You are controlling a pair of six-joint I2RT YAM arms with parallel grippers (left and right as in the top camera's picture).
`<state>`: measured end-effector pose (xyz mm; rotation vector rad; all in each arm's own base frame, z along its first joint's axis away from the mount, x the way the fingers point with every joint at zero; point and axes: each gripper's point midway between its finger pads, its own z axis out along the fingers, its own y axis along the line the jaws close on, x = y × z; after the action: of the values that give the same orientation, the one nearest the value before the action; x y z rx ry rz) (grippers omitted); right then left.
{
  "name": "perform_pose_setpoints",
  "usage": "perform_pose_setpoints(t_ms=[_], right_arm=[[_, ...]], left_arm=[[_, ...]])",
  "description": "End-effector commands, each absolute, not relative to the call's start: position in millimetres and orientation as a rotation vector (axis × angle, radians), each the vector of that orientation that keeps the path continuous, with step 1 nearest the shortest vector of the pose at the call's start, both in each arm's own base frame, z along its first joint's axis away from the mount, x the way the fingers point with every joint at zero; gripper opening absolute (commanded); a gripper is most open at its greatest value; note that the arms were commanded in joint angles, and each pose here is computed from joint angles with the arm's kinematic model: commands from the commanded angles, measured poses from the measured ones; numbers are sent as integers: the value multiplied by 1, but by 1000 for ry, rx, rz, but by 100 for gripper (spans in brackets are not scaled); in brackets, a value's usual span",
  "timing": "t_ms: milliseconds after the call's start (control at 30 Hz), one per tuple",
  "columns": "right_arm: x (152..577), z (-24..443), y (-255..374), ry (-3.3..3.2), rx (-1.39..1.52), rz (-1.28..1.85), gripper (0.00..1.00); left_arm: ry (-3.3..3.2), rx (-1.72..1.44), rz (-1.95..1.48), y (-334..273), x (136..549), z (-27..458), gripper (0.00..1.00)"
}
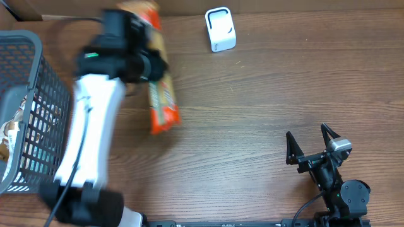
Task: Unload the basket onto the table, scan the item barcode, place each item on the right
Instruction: 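Carry the spaghetti package to the table center and release it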
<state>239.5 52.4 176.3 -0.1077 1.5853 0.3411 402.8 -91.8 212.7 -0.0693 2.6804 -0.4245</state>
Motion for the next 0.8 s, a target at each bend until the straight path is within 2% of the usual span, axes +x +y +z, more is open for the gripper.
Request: perform_pose_setpoints(t_ms=[0, 133, 267, 500, 533, 567, 600, 667, 767], right_arm=[[240, 175, 52, 1581, -104, 342, 100], [240, 175, 52, 1581, -104, 342, 100], [240, 175, 52, 1581, -104, 342, 100], [240, 175, 52, 1581, -104, 342, 100], [240, 175, 52, 1581, -104, 342, 100], [240, 175, 52, 1581, -104, 342, 100], [240, 175, 52, 1581, -104, 342, 100], [240, 175, 52, 1581, -104, 342, 100], [240, 175, 52, 1581, -104, 342, 100]], left_arm=[[2734, -65, -831, -159, 389, 168, 4], [2735, -14, -1079, -209, 388, 117, 4], [2731, 99, -1111, -246, 393, 80, 4], [2661, 111, -1208, -313, 394, 69, 4], [2670, 98, -1197, -319, 391, 68, 11], [2682, 87, -1174, -325, 387, 65, 34], [2686, 94, -1166, -329, 384, 65, 50], [2700, 95, -1141, -332, 380, 62, 100], [2699, 61, -1149, -331, 382, 66, 100]])
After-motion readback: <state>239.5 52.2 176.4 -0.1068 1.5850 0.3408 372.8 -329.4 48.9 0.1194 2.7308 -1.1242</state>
